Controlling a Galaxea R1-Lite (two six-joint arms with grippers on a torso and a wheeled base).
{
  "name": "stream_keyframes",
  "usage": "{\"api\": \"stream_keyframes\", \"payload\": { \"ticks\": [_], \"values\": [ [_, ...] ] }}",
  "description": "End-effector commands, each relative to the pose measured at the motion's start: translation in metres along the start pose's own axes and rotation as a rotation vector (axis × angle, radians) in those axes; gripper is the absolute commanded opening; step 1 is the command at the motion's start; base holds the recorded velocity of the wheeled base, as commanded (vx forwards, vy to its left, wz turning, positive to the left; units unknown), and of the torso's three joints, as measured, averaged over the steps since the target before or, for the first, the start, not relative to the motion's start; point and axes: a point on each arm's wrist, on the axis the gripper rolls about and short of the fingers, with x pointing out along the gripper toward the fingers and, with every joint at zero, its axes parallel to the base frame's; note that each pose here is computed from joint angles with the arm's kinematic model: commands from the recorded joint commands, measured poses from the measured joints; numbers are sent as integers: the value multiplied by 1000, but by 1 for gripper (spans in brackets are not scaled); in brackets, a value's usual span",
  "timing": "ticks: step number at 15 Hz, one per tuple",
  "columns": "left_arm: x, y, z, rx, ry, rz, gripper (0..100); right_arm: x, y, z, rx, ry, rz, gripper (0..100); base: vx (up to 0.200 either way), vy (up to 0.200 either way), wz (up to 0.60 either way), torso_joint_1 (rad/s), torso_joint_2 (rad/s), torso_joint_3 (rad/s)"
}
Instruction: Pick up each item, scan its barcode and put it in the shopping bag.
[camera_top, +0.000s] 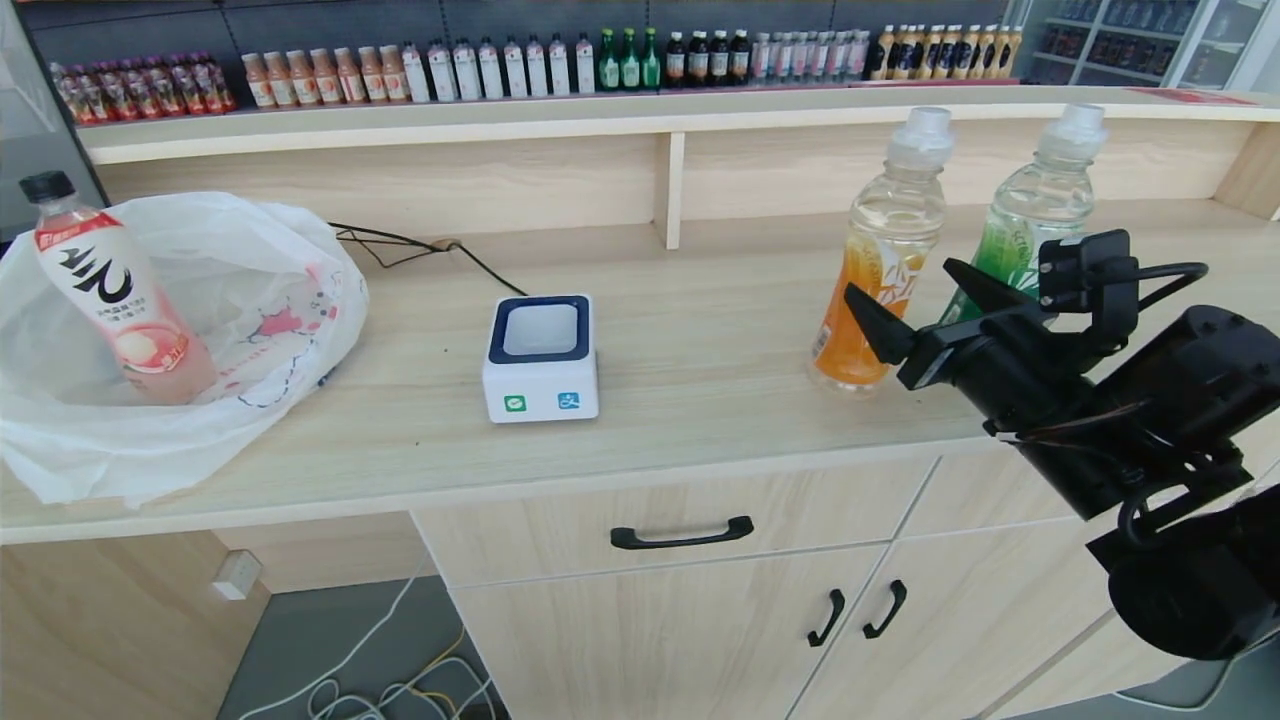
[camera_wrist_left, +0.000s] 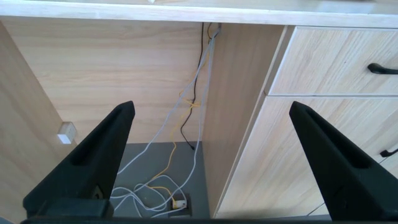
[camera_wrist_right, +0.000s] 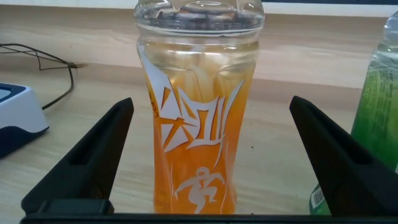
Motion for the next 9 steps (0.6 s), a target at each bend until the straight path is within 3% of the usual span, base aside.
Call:
{"api": "stream_keyframes", "payload": {
  "ticks": [1,9],
  "values": [
    [0,0,0,0,0,0,100,9,-1,-6,1,-7,-5,100,0,0,0,0,0,0],
    [0,0,0,2,0,1,100,19,0,-7,3,-27,1,100,0,0,0,0,0,0]
  ]
}}
